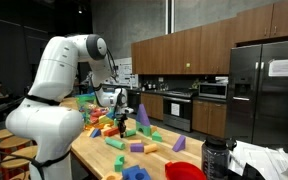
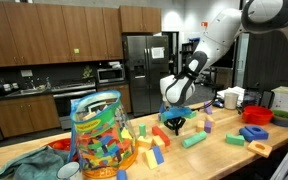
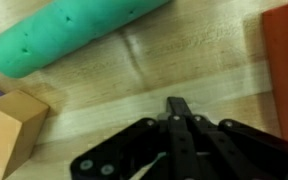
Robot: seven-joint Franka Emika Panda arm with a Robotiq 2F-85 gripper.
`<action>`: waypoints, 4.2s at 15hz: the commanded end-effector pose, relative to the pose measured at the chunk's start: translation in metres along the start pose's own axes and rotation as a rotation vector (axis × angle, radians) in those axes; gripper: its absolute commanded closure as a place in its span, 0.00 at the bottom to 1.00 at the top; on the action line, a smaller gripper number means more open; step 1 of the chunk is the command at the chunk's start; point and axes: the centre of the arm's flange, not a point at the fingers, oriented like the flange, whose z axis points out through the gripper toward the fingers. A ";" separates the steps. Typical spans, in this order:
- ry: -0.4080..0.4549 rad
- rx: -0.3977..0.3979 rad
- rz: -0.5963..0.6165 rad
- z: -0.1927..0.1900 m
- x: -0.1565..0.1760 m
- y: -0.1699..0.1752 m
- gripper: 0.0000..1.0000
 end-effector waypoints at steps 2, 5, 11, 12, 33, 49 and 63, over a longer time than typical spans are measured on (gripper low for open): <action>-0.016 0.068 -0.008 0.012 -0.002 0.013 1.00; -0.009 0.141 -0.001 0.011 0.002 0.015 1.00; 0.010 0.279 0.006 0.011 0.007 0.019 1.00; 0.021 0.292 0.008 0.011 0.009 0.019 1.00; 0.124 0.035 -0.054 0.003 0.000 0.039 1.00; 0.086 -0.012 -0.055 0.008 -0.008 0.035 1.00; 0.101 0.054 -0.111 -0.010 -0.033 0.007 1.00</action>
